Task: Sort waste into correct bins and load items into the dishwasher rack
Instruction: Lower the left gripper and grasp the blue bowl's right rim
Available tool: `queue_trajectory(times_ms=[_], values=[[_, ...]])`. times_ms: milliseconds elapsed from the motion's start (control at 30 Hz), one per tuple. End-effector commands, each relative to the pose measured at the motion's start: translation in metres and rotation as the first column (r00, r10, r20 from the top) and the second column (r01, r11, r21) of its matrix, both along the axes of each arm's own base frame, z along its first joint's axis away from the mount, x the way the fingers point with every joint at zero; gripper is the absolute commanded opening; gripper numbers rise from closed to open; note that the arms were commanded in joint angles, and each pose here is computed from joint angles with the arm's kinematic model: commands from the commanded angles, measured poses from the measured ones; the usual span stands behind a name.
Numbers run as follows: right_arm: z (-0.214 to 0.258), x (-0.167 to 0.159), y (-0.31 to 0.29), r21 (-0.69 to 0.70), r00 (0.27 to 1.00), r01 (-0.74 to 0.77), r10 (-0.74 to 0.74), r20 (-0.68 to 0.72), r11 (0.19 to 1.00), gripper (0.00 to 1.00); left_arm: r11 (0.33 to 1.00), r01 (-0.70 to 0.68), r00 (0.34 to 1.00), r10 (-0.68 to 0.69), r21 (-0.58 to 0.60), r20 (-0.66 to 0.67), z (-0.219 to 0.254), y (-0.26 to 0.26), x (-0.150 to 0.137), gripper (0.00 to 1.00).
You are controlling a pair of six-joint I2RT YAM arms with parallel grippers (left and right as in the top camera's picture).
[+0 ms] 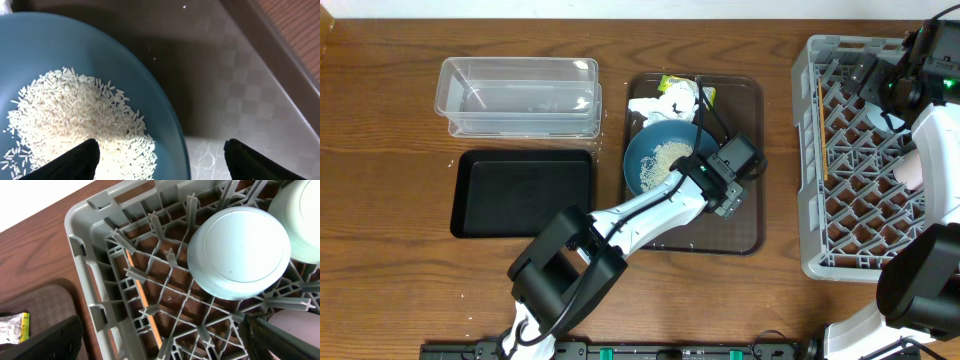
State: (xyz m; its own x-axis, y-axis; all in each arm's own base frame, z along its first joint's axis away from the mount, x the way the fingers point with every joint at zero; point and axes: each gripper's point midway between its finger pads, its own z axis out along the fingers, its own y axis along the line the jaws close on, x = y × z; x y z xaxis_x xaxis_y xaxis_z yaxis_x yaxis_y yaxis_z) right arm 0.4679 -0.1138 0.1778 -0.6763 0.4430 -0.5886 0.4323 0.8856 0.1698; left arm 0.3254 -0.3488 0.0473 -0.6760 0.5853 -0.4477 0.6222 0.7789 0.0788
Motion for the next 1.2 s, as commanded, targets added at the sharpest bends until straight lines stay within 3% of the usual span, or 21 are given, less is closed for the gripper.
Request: queue_trajectory(times_ms=[0, 500, 1000, 1167], values=[[0.008, -0.001, -0.001, -0.002, 1.0, 0.014, -0.014, 0.017, 1.0, 0.99, 1.0, 0.005, 1.0, -0.005, 0.0, 0.023, 0.002, -0.006, 0.002, 0.75], [0.008, -0.001, -0.001, -0.002, 1.0, 0.014, -0.014, 0.017, 1.0, 0.99, 0.999, -0.004, 1.0, 0.004, 0.032, -0.01, -0.025, 0.001, -0.004, 0.63], [0.008, -0.001, -0.001, -0.002, 1.0, 0.013, -0.013, 0.017, 1.0, 0.99, 0.999, -0.039, 0.999, 0.039, 0.005, -0.009, -0.018, -0.001, -0.004, 0.26], [0.008, -0.001, -0.001, -0.002, 1.0, 0.014, -0.014, 0.017, 1.0, 0.99, 0.999, -0.032, 0.999, 0.032, -0.022, 0.011, -0.002, -0.005, -0.005, 0.22]])
